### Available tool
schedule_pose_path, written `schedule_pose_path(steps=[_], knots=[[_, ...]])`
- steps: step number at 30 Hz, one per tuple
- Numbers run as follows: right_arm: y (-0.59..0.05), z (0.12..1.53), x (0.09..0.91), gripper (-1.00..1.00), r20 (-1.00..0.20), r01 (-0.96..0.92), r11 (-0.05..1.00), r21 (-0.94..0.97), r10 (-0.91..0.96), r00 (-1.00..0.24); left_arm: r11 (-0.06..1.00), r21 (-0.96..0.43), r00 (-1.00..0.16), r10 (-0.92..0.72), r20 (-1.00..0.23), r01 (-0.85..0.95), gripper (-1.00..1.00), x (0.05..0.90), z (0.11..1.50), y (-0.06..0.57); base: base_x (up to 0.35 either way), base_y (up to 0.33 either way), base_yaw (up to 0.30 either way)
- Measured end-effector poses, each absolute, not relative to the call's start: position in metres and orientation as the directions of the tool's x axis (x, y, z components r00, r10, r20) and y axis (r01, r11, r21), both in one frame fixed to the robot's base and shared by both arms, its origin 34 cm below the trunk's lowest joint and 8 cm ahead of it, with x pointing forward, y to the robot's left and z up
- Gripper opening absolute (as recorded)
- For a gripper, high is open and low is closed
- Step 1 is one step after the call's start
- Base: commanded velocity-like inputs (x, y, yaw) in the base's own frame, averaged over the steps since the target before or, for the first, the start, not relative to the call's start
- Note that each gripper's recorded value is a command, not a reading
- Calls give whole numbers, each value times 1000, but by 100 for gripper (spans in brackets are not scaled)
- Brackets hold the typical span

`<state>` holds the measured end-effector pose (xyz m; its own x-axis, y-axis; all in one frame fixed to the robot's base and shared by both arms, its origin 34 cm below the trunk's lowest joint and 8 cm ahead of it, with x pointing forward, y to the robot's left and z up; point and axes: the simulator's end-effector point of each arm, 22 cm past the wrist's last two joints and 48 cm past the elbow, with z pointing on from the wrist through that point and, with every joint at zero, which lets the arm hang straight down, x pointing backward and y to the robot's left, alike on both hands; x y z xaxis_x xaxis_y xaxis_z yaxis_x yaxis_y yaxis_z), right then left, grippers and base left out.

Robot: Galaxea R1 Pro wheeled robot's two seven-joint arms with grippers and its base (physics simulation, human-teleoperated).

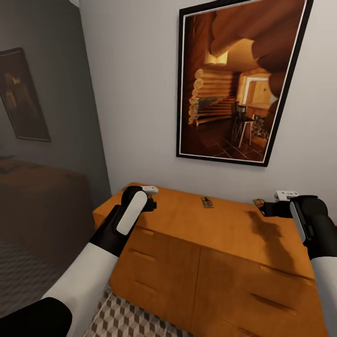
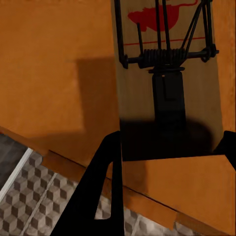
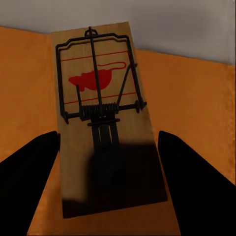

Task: Take the four mousetraps from the cabinet in the bathroom and place them on the bathroom floor. Make sure all four end up on the same floor surface, and ensure that at least two of them are either under or directly next to the same bathroom sink.

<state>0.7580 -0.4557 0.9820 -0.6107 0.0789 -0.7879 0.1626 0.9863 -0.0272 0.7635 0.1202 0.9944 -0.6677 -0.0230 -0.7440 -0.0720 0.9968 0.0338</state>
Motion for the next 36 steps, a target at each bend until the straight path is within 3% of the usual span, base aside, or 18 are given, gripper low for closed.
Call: schedule_pose_path(steps=[13,36], knots=[[-458,985,757,-100,-791,166,986,-29,79,-607,997,30,-666,-25,-746,-70,-100,763,997,119,-2,1,-242],[-462,981,756,-100,-785,180,983,-39,81,-614,997,23,-671,-28,-741,-67,-100,762,995,118,-187,195,-14]])
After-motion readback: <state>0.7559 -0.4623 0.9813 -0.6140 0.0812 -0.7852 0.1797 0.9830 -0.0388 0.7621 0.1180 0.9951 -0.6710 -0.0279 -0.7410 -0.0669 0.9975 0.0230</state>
